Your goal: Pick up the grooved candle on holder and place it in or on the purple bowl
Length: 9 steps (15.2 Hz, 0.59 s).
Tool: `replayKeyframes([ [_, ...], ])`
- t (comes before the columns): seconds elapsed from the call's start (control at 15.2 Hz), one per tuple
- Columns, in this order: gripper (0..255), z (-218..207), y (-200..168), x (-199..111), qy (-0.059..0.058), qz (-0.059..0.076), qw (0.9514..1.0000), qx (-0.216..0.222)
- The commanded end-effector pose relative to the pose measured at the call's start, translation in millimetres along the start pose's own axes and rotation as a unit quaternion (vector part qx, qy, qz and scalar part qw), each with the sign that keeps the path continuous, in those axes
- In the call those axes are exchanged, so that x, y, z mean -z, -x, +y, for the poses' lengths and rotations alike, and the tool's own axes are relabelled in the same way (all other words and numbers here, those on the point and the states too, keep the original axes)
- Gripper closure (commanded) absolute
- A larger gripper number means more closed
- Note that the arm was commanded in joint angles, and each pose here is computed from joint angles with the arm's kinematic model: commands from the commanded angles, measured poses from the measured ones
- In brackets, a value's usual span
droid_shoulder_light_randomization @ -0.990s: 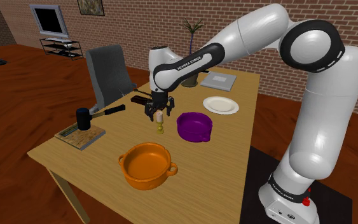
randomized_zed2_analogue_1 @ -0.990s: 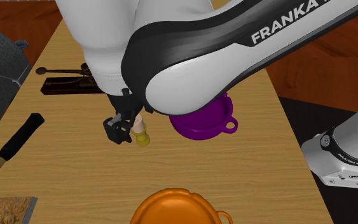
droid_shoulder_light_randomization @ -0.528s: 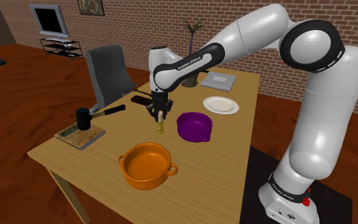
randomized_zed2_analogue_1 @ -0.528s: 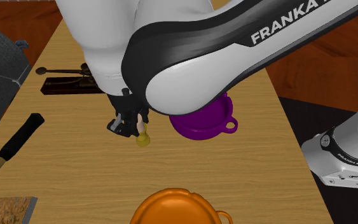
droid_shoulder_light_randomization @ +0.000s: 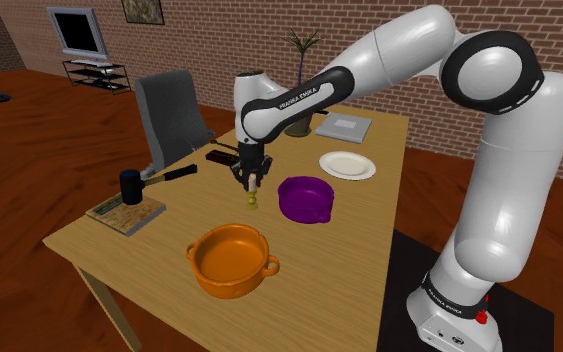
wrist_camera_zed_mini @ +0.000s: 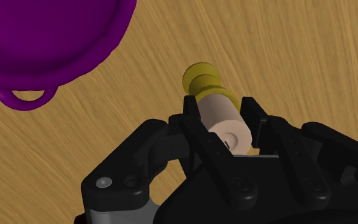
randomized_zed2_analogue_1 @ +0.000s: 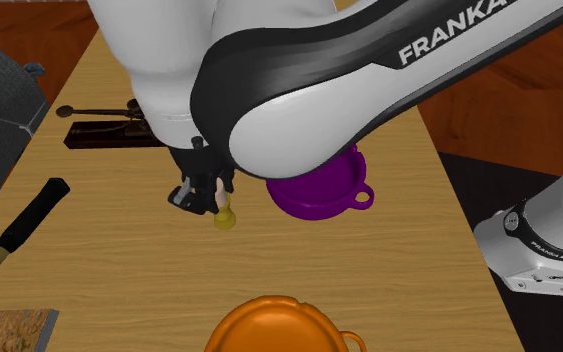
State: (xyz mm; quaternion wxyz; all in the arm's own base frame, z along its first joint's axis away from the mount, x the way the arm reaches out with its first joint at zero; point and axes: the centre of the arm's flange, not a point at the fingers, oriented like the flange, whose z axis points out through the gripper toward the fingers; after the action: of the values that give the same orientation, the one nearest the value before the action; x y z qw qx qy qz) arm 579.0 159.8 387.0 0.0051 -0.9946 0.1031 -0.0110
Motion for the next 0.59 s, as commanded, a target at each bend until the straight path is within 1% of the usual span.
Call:
replayKeyframes([
  [0.0, 255, 0, -1, 8, 0.0, 0.0, 1.0, 0.0],
  [0.53, 255, -1, -2, 50, 0.0, 0.0, 1.0, 0.0],
])
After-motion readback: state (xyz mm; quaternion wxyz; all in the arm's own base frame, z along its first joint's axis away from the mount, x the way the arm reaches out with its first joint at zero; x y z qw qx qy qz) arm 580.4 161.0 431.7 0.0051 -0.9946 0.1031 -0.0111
